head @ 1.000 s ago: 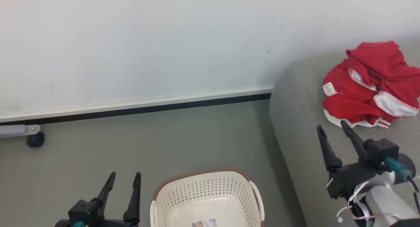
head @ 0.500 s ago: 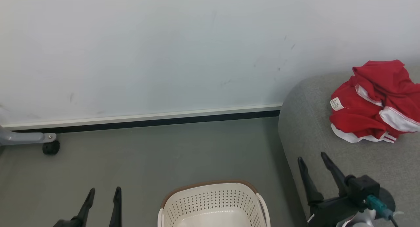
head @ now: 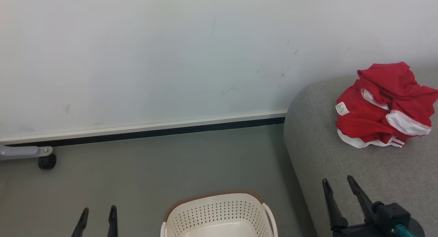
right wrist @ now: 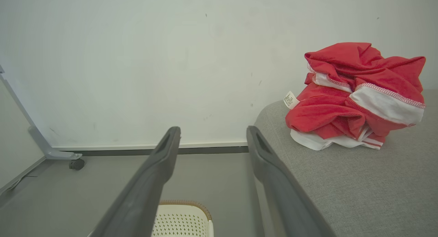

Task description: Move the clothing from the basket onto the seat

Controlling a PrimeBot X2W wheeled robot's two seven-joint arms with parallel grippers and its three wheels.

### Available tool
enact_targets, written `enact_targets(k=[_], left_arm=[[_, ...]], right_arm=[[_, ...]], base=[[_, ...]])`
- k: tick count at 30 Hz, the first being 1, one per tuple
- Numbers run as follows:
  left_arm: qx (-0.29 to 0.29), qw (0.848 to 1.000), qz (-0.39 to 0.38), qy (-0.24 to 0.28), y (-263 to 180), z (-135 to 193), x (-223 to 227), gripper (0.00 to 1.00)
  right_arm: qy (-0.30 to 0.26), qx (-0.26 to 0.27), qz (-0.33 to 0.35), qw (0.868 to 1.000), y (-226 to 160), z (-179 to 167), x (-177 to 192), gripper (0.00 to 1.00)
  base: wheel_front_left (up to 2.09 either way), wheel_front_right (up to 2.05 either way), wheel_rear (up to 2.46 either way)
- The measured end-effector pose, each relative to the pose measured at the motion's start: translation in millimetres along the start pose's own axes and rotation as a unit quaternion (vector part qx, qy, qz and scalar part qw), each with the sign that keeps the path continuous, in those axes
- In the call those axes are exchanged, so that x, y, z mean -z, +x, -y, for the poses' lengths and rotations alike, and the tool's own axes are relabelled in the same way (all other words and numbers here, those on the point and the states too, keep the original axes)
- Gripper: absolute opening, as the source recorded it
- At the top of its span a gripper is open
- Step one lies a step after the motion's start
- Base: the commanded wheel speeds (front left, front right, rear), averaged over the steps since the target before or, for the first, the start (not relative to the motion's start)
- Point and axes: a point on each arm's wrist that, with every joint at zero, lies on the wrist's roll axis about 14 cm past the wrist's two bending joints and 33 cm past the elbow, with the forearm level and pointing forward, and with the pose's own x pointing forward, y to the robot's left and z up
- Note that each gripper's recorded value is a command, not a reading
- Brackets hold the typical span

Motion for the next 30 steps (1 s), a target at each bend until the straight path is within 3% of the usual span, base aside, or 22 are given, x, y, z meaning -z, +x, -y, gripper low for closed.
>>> enact_targets(k=[27, 28, 30], left_arm=[[-0.022, 1.000, 0.007, 0.021, -7, -13, -3, 1.00], [-0.023, 0.999, 0.006, 0.023, -8, -14, -2, 0.00], [-0.026, 0.999, -0.006, 0.020, -10, -14, 6, 0.00]], right_arm=[[0.002, 0.017, 0.021, 1.000, -3, 7, -12, 1.00], [0.000, 0.016, 0.020, 1.000, -3, 6, -11, 0.00], [0.003, 0.018, 0.006, 1.000, -6, 5, -2, 0.00]], base=[[0.00, 0.00, 0.00], [0.00, 0.00, 0.00], [0.00, 0.00, 0.00]])
